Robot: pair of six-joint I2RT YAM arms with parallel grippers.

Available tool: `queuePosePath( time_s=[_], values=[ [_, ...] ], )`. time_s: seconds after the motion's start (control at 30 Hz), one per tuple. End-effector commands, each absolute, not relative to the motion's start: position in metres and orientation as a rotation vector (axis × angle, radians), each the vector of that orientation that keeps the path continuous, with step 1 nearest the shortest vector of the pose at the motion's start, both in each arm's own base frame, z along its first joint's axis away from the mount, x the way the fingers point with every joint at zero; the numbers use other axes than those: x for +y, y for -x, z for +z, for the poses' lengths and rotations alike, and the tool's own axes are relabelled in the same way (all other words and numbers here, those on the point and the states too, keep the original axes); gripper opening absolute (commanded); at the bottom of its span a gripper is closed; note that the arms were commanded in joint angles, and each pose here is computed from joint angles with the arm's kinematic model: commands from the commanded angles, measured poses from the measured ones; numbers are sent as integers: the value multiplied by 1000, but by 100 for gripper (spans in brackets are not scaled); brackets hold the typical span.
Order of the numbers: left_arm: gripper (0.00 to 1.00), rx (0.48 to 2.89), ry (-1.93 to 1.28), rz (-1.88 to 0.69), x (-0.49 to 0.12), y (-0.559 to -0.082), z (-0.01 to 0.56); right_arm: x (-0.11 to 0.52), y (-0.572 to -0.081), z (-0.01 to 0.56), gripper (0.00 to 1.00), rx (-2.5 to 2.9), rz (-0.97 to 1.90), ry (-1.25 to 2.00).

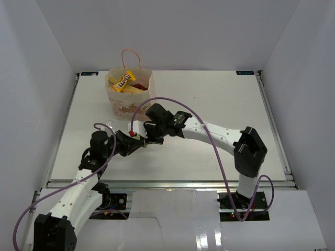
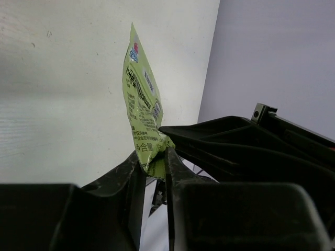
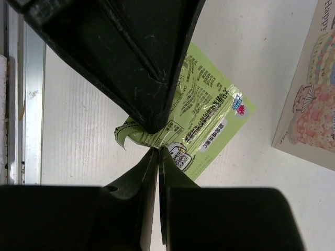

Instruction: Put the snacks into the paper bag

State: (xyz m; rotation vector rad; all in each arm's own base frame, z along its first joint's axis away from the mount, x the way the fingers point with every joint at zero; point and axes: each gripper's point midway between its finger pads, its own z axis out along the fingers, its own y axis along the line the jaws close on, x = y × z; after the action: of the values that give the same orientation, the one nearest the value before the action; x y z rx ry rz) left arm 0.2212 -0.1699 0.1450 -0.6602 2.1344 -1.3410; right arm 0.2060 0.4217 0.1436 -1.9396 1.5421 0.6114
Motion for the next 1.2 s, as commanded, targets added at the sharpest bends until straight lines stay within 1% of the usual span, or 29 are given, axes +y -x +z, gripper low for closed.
queuePosePath(
  time_s=[0.0,0.03,0.1,0.17,0.2,0.27,0.3,0.33,0.37,0.4,0.43,0.47,0.5,0.53,0.57,0.6,0.63,0.67,0.7,0.73,0.77,0.8,0.83,0.87,0.9,1.07,1.1,1.13,1.17],
  values=[
    [26,2068,605,-1294,-167,-237,167,429,-204,176,8,1458,650,1893],
    [19,2064,585,-1285,-167,-238,169,428,-202,174,8,1463,653,1898],
    [15,2065,569,-1274,-167,-241,171,426,-199,178,8,1454,664,1897],
    [9,2054,535,-1259,-167,-244,179,424,-198,178,13,1456,667,1896],
    [7,2052,526,-1241,-165,-246,180,423,-197,182,23,1454,667,1889],
    [4,2048,474,-1180,-161,-249,191,418,-200,191,33,1461,659,1859],
    [4,2041,463,-1128,-156,-253,195,415,-202,196,42,1462,662,1844],
    [3,2069,458,-1079,-152,-250,194,409,-211,200,47,1484,656,1815],
    [2,2025,373,-1018,-147,-255,216,402,-210,211,51,1477,693,1799],
    [1,2009,364,-953,-139,-259,223,396,-214,216,58,1488,709,1779],
    [1,2021,351,-908,-134,-257,227,382,-230,222,59,1516,712,1733],
    [1,1969,308,-885,-132,-260,254,373,-228,232,60,1509,772,1721],
    [1,1953,254,-846,-129,-259,265,364,-233,236,62,1518,788,1700],
    [1,1964,232,-836,-129,-259,271,345,-252,239,63,1557,780,1639],
    [0,1947,204,-837,-130,-259,284,335,-255,248,63,1554,796,1606],
    [0,1895,160,-844,-132,-260,313,323,-260,243,63,1588,796,1579],
    [0,1890,134,-862,-135,-259,323,306,-273,242,63,1628,776,1527],
    [0,1899,133,-866,-137,-266,329,296,-274,248,63,1624,770,1500],
    [0,1852,112,-880,-139,-268,355,287,-276,245,63,1641,763,1481],
    [0,1839,108,-889,-141,-272,365,274,-279,233,63,1690,761,1452],
    [0,1855,116,-887,-143,-284,366,267,-278,234,63,1691,754,1435],
    [0,1808,103,-889,-144,-288,391,261,-278,231,63,1704,753,1420],
    [0,1800,109,-881,-144,-296,399,252,-277,222,63,1730,752,1393],
    [0,1830,125,-866,-145,-313,393,248,-276,218,63,1742,751,1381],
    [0,1793,120,-855,-144,-320,412,245,-275,215,63,1751,749,1370],
    [0,1856,170,-724,-139,-379,408,226,-275,204,64,1791,734,1302],
    [0,1922,186,-695,-140,-398,388,223,-277,203,64,1798,730,1288],
    [0,1901,177,-684,-140,-406,401,222,-277,202,64,1802,730,1283],
    [0,1913,164,-662,-140,-413,398,220,-277,202,64,1805,730,1273]
  ],
)
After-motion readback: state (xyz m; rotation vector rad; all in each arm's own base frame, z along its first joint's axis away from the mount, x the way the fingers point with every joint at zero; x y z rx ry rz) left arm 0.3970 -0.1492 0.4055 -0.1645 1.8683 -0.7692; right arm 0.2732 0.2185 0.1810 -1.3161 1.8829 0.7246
